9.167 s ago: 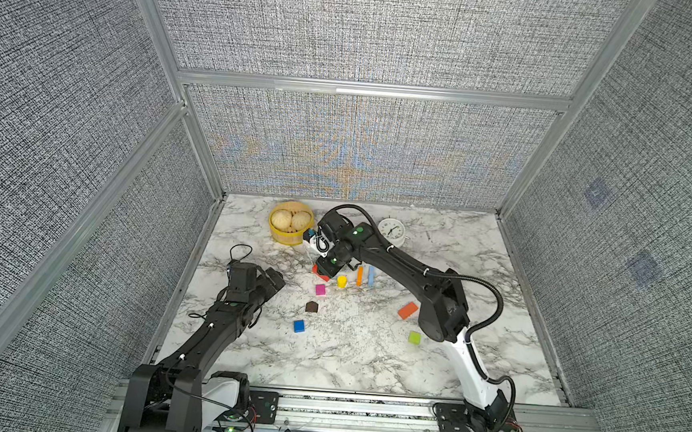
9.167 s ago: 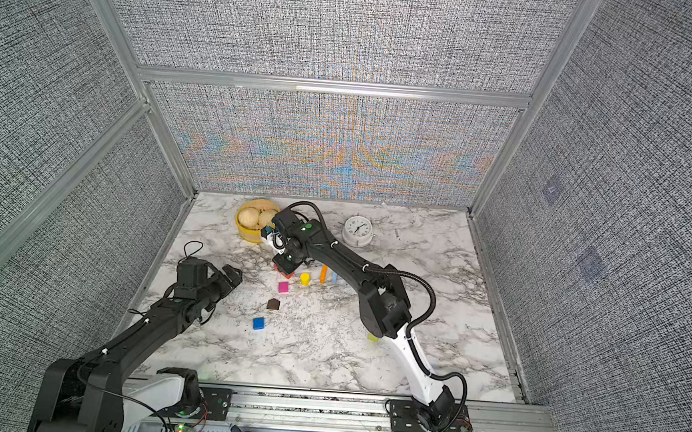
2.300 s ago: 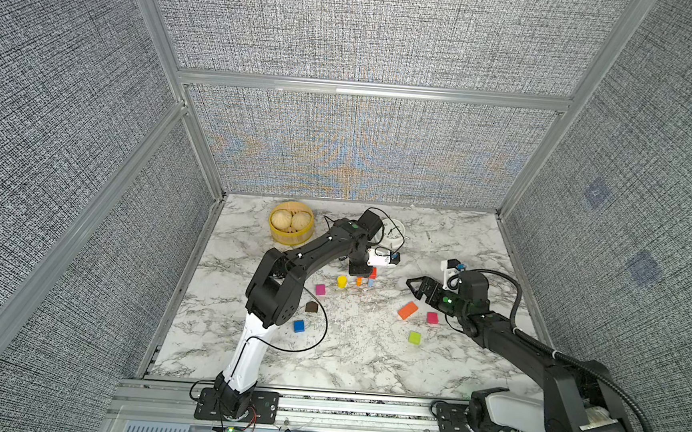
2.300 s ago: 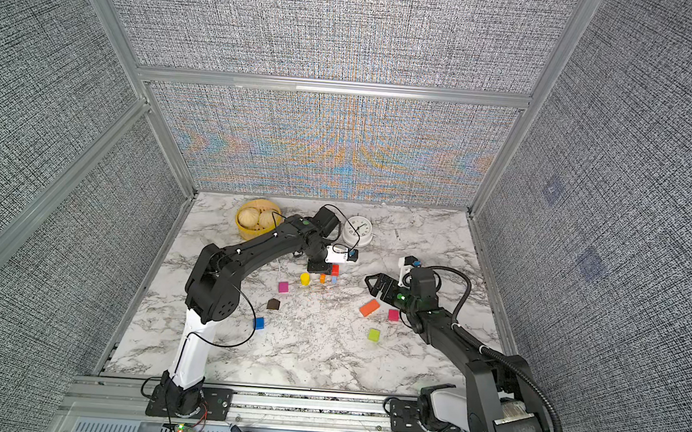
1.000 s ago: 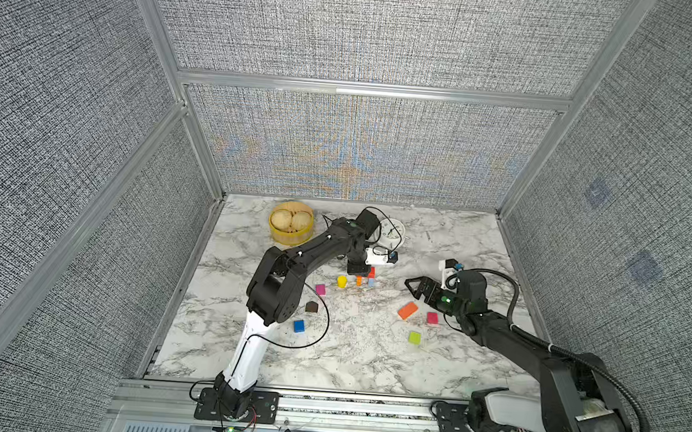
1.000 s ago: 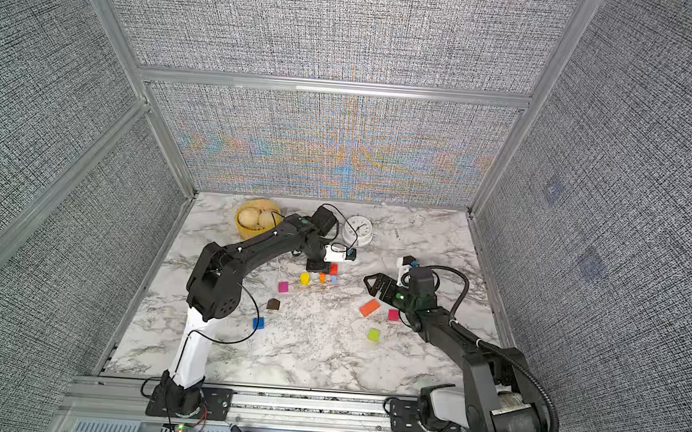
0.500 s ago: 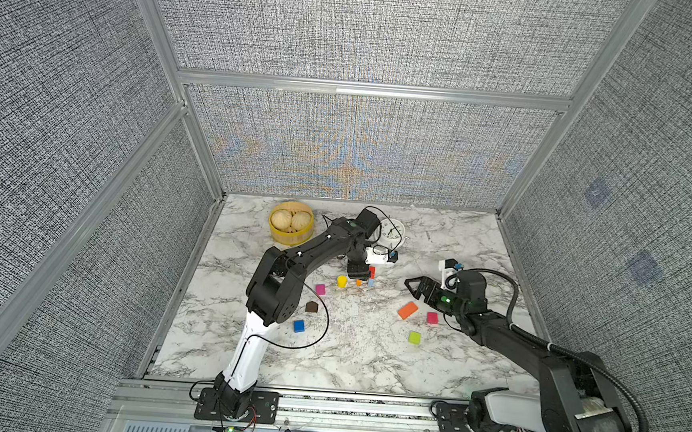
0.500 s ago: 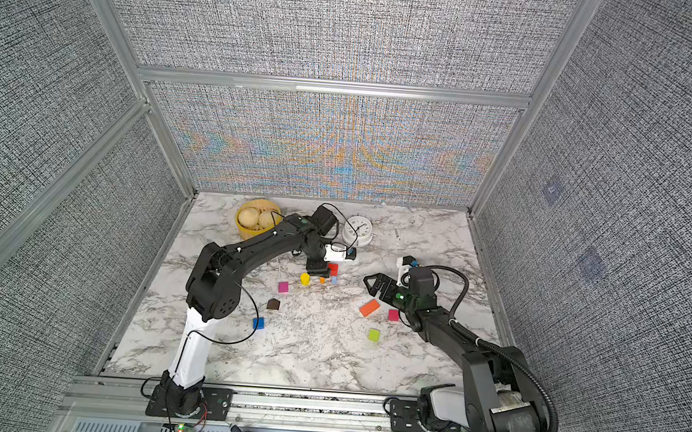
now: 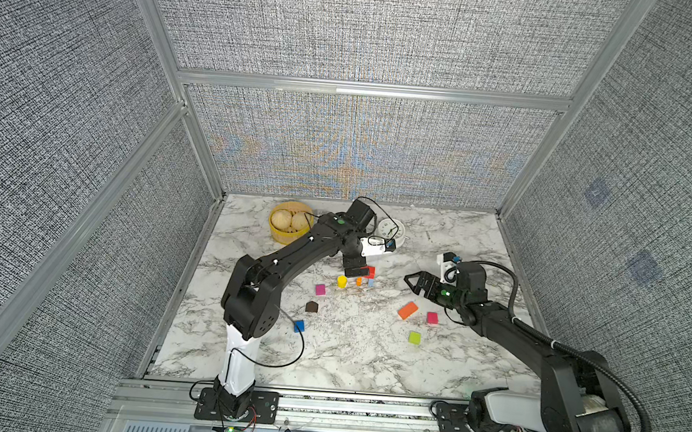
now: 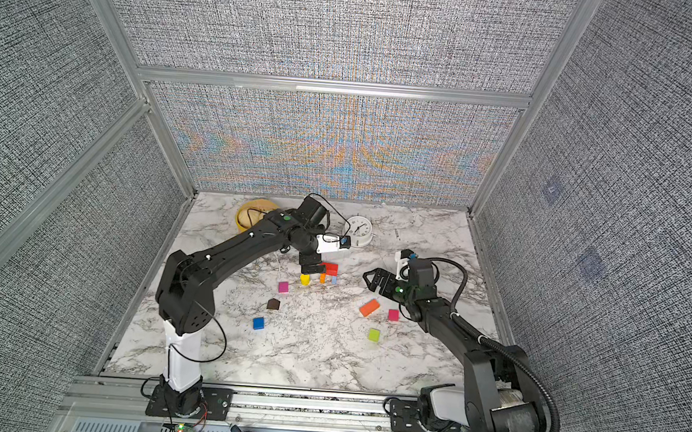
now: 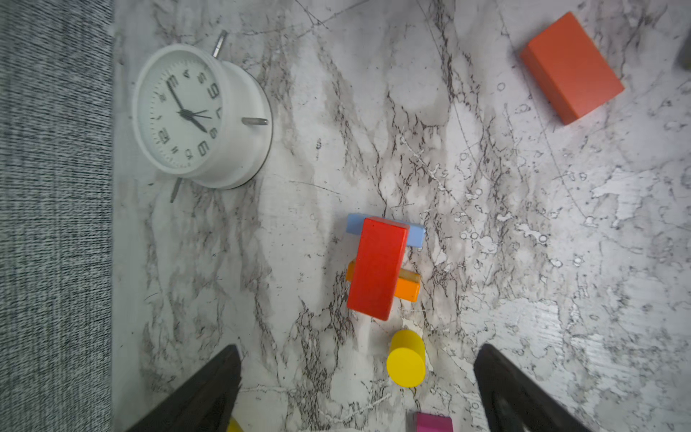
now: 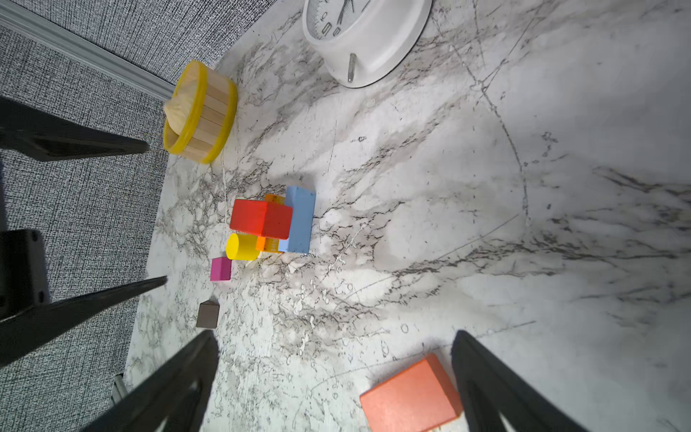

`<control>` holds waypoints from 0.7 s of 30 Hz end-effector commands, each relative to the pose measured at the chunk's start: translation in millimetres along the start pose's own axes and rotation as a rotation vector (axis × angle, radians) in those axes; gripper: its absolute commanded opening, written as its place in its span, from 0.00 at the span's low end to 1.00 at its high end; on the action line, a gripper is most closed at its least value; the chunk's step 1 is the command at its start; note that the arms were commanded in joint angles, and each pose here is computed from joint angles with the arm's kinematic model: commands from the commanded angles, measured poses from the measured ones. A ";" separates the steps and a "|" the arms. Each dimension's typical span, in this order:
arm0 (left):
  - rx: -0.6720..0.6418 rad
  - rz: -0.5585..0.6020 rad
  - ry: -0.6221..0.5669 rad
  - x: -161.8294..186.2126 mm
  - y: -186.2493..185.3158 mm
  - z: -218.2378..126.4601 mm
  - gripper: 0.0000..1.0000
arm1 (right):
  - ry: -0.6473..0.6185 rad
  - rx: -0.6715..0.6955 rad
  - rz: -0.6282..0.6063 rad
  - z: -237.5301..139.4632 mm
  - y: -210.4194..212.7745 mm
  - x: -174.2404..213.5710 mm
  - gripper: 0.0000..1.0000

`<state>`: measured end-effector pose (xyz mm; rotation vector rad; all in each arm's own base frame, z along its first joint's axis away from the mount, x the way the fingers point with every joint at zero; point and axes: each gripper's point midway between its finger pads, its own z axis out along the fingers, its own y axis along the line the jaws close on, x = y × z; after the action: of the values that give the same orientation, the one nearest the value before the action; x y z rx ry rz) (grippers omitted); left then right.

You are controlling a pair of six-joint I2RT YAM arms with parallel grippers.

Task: Build the wood block tower
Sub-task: 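Withdraw the left gripper while the right gripper moves to the orange-red flat block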

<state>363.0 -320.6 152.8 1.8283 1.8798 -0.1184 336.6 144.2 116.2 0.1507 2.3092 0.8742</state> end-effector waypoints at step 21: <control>-0.648 -0.874 -0.558 51.1 23.0 -93.8 0.99 | 0.342 0.232 -0.327 -42.0 11.2 45.5 0.92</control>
<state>345.2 -248.2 207.4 0.7011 1.8266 -0.2041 287.1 153.5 136.6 -0.2167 2.5559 0.6226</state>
